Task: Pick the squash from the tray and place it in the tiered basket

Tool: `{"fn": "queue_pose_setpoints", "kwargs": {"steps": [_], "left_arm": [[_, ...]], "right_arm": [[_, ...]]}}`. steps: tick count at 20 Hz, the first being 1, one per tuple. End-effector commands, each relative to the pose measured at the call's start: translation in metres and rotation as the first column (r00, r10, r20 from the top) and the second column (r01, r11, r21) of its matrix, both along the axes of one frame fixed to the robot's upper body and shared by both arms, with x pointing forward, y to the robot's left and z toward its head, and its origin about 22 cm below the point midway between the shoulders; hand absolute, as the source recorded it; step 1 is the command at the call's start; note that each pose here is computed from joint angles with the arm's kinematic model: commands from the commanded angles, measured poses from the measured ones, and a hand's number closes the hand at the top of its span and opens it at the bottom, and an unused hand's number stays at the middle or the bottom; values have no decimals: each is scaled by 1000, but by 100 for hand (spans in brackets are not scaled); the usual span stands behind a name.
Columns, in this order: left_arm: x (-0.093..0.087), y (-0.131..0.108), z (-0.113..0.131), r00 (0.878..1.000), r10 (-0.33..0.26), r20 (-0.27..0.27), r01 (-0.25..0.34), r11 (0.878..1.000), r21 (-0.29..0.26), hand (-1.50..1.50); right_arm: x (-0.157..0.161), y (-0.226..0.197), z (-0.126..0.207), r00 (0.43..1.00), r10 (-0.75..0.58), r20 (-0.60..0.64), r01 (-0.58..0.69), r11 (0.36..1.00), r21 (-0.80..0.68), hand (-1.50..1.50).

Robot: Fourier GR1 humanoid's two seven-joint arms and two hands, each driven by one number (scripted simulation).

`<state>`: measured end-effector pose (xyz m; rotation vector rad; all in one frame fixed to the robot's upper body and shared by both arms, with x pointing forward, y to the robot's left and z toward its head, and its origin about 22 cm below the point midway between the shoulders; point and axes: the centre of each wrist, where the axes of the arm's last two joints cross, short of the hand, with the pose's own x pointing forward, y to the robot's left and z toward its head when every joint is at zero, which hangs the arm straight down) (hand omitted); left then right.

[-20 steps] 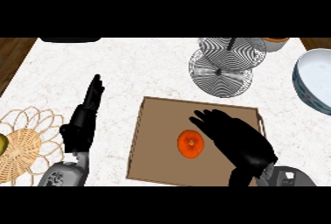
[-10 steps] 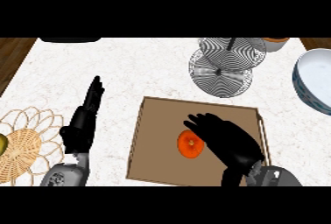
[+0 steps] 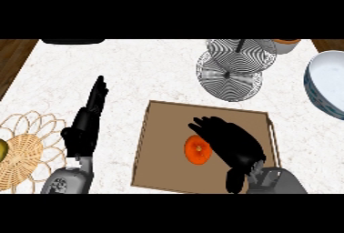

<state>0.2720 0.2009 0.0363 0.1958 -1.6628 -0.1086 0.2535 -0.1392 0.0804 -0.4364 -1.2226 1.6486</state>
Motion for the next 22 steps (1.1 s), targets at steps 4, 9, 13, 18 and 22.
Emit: {"fn": "queue_pose_setpoints", "kwargs": {"steps": [4,9,13,18,22], "left_arm": [[1,2,-5,1000,-8,-1,8,1000,2,0],[3,7,-14,1000,-14,-23,14,1000,-8,0],[5,14,-5,1000,11,-5,-11,1000,-7,0],[-9,16,12,1000,-5,-2,5,1000,6,0],[-14,16,0,1000,-9,-10,9,1000,-11,0]], "right_arm": [[18,6,-36,1000,4,-4,-4,1000,1,-150],[6,29,-33,1000,-10,-9,10,1000,21,-150],[13,12,-35,999,-9,-31,9,1000,-1,-150],[24,23,-46,999,-18,-27,20,998,59,-150],[6,44,-46,999,-26,-31,28,997,75,-150]]}}
